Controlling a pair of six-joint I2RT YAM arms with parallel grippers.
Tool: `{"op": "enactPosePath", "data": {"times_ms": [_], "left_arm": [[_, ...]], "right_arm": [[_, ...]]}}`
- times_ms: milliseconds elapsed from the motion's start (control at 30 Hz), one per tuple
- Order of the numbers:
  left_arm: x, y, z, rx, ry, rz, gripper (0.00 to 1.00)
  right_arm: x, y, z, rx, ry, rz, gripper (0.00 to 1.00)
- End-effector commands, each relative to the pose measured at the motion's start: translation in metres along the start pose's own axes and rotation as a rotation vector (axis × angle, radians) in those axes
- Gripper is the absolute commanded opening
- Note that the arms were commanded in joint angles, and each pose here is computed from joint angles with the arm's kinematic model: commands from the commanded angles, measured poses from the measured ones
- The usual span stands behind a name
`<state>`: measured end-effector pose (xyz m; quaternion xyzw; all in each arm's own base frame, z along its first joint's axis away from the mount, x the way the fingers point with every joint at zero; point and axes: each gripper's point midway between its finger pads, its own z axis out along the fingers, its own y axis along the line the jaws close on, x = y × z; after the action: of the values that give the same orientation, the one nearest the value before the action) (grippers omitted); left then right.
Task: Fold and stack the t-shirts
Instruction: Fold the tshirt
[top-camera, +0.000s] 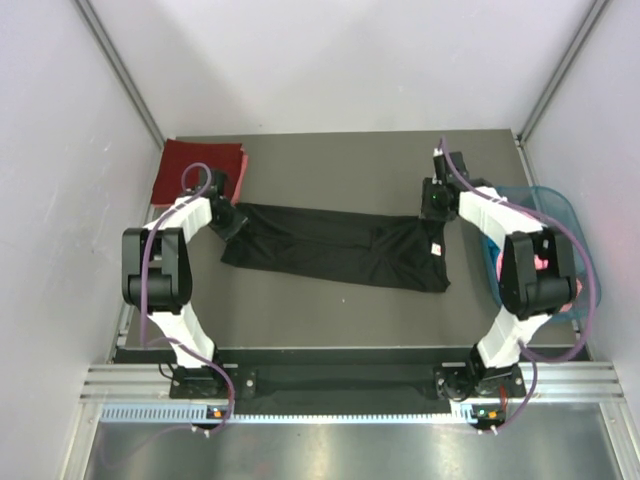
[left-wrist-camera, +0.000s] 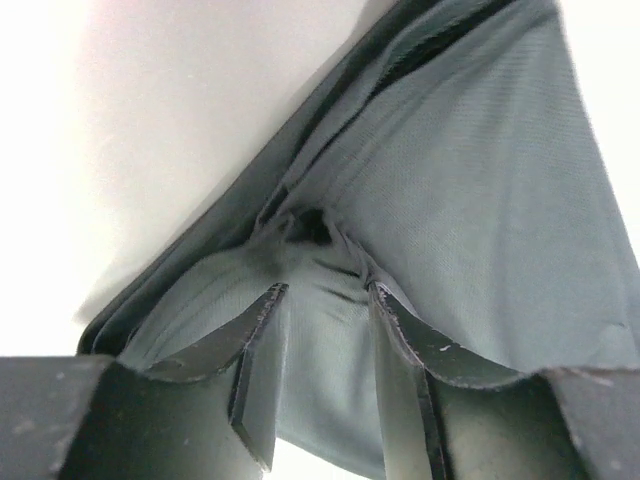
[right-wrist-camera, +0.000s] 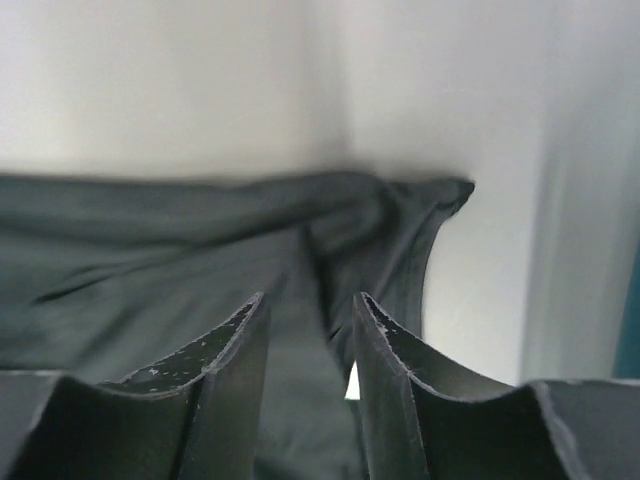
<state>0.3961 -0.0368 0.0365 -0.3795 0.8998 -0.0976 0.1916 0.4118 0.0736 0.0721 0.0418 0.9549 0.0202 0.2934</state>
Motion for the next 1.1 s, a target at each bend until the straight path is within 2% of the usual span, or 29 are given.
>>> {"op": "enactPosePath", "data": {"times_ms": [0,133,267,367,533,700,833,1067], "left_arm": [[-0.032,-0.017,-0.047,0.045,-0.118,0.017,0.43],[-0.027,-0.004,-0.055,0.007,-0.111,0.072,0.43],[-0.011,0.023,-0.052,-0.049,-0.106,0.111,0.42],[-0.003,0.04,-0.04,-0.099,-0.099,0.125,0.4],[0.003,0.075,-0.026,-0.216,-0.076,0.086,0.4],[0.013,0.115,-0.021,-0.293,-0.019,-0.024,0.37],[0.008,0.117,-0.034,-0.289,-0.076,-0.036,0.36],[-0.012,0.084,-0.046,-0.193,-0.086,-0.023,0.37]], "right_arm": [[-0.027,0.018,-0.053,-0.098,-0.068,0.092,0.4],[0.003,0.042,-0.058,-0.175,-0.015,0.089,0.36],[0.036,0.055,-0.05,-0.206,0.046,0.101,0.25],[0.051,0.058,-0.041,-0.23,0.067,0.138,0.21],[0.072,0.046,-0.031,-0.182,0.089,0.152,0.2],[0.094,0.032,-0.025,-0.134,0.115,0.152,0.2],[0.093,0.029,-0.027,-0.128,0.099,0.145,0.2],[0.068,0.034,-0.041,-0.148,0.044,0.157,0.2]]}}
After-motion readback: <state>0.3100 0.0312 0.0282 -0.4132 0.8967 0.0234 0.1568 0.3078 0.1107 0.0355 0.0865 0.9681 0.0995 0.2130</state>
